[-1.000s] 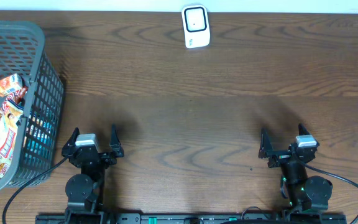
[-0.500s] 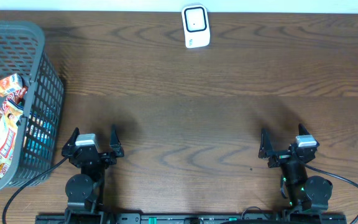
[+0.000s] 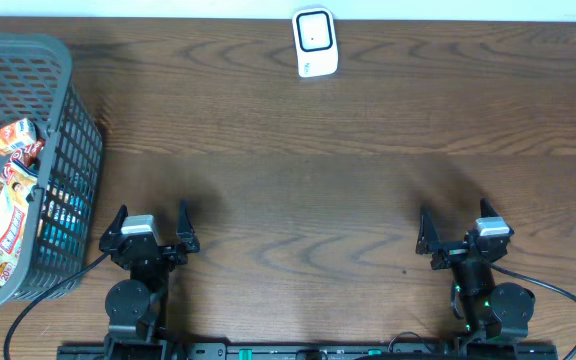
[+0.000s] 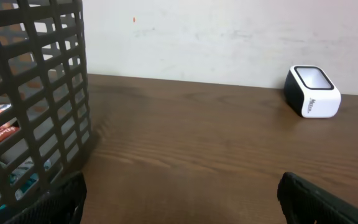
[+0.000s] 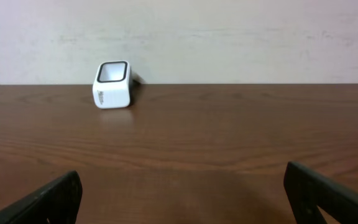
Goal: Scan the item barcode
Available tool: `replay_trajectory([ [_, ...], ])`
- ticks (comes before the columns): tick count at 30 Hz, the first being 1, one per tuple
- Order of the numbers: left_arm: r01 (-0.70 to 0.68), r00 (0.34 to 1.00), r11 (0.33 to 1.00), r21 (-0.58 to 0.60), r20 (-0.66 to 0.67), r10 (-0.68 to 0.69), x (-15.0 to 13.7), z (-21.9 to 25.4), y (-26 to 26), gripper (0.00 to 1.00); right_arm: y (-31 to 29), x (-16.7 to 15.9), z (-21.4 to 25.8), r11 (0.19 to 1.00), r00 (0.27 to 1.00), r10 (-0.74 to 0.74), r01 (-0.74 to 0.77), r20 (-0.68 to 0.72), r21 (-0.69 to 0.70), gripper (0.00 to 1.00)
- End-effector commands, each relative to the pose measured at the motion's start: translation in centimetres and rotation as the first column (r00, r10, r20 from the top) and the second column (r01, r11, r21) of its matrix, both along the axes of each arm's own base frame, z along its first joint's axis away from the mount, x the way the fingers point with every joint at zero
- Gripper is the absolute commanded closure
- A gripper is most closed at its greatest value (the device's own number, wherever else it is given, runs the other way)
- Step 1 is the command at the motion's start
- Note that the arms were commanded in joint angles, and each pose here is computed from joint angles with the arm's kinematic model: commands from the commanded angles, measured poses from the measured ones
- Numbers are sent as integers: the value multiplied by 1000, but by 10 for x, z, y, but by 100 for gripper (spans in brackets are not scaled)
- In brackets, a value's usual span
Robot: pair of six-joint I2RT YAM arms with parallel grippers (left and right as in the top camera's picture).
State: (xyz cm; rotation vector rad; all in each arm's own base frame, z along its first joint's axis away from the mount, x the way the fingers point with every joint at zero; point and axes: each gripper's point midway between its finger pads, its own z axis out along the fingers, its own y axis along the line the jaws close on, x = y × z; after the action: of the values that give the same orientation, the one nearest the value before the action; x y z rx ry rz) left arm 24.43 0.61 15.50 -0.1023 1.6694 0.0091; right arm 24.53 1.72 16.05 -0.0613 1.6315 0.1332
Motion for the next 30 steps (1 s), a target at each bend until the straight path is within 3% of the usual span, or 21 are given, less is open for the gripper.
replay_trajectory([
  [1,-9,998,1000,13,-55,10,-1,-19,2,2,-2,0,-1,1000,1000,-14,14,-2,8,1],
  [30,-12,1000,1000,-7,-23,12,0,-11,2,2,-2,0,-1,1000,1000,-14,14,-2,8,1],
])
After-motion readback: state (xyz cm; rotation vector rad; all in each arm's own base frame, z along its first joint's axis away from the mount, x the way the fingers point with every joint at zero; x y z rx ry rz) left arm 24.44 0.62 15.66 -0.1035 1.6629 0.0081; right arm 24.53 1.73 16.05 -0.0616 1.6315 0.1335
